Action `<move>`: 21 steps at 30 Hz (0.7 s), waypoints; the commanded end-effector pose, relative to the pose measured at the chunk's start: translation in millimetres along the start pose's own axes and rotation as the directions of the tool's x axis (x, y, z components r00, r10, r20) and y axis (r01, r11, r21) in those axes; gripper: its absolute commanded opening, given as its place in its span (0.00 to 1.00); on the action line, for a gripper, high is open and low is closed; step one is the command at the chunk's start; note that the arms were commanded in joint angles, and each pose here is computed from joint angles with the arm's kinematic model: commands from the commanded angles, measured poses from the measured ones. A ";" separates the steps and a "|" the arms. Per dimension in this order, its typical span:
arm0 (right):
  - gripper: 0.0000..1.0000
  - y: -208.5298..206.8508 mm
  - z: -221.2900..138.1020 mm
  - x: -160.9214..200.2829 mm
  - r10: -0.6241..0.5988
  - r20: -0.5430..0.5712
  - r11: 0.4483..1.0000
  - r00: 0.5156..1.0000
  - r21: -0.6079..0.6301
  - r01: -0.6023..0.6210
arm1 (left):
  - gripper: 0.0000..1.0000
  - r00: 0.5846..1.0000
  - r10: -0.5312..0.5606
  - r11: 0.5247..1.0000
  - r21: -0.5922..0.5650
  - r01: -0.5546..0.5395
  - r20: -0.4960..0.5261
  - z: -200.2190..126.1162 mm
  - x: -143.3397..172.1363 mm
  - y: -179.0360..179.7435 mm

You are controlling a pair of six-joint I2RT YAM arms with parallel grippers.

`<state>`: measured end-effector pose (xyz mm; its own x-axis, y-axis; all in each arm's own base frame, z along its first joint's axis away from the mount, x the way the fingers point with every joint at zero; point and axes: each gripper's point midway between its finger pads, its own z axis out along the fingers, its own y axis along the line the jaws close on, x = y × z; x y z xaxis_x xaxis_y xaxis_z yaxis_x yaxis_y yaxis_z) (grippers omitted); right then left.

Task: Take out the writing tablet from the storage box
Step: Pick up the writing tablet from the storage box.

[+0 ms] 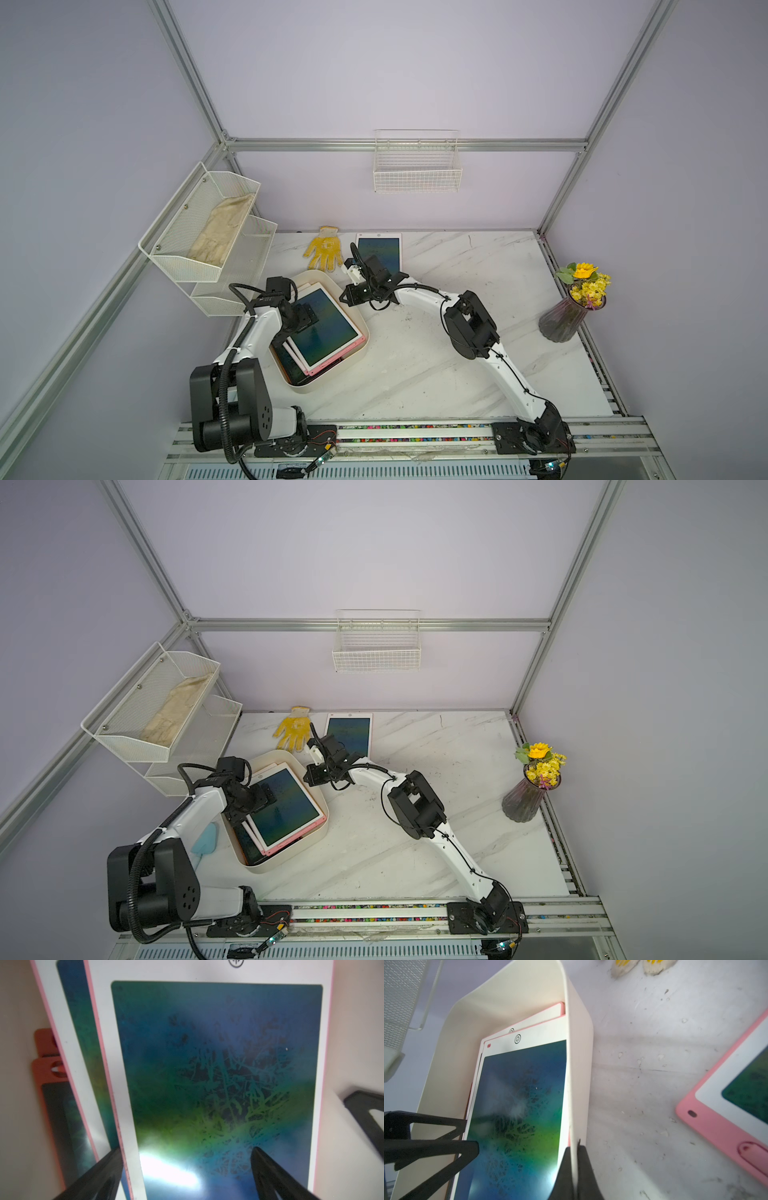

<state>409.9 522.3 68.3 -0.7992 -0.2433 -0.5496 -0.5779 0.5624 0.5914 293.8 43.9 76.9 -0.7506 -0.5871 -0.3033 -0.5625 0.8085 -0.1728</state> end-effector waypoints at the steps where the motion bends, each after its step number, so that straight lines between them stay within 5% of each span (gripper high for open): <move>1: 0.00 -3.3 -1.9 5.7 0.014 -0.034 1.000 0.999 -0.018 -0.014 | 0.94 1.000 -0.014 0.998 0.060 0.013 0.009 2.7 5.0 -6.6; 12: 0.00 -0.8 3.3 12.2 0.031 -0.054 0.998 0.998 -0.056 -0.034 | 0.88 0.995 0.019 0.954 0.294 -0.049 0.102 -19.4 -1.9 -43.7; 21: 0.00 -0.8 4.0 13.0 0.040 -0.057 0.998 0.998 -0.053 -0.043 | 0.83 0.990 0.030 0.934 0.347 -0.078 0.139 -27.3 -2.6 -51.4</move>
<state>419.6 511.9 67.8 -0.8182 -0.2242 -0.5294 -0.5505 0.5707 0.6093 302.6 27.0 102.2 -0.6986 -0.5872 -0.4088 -0.4744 0.8079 -0.3496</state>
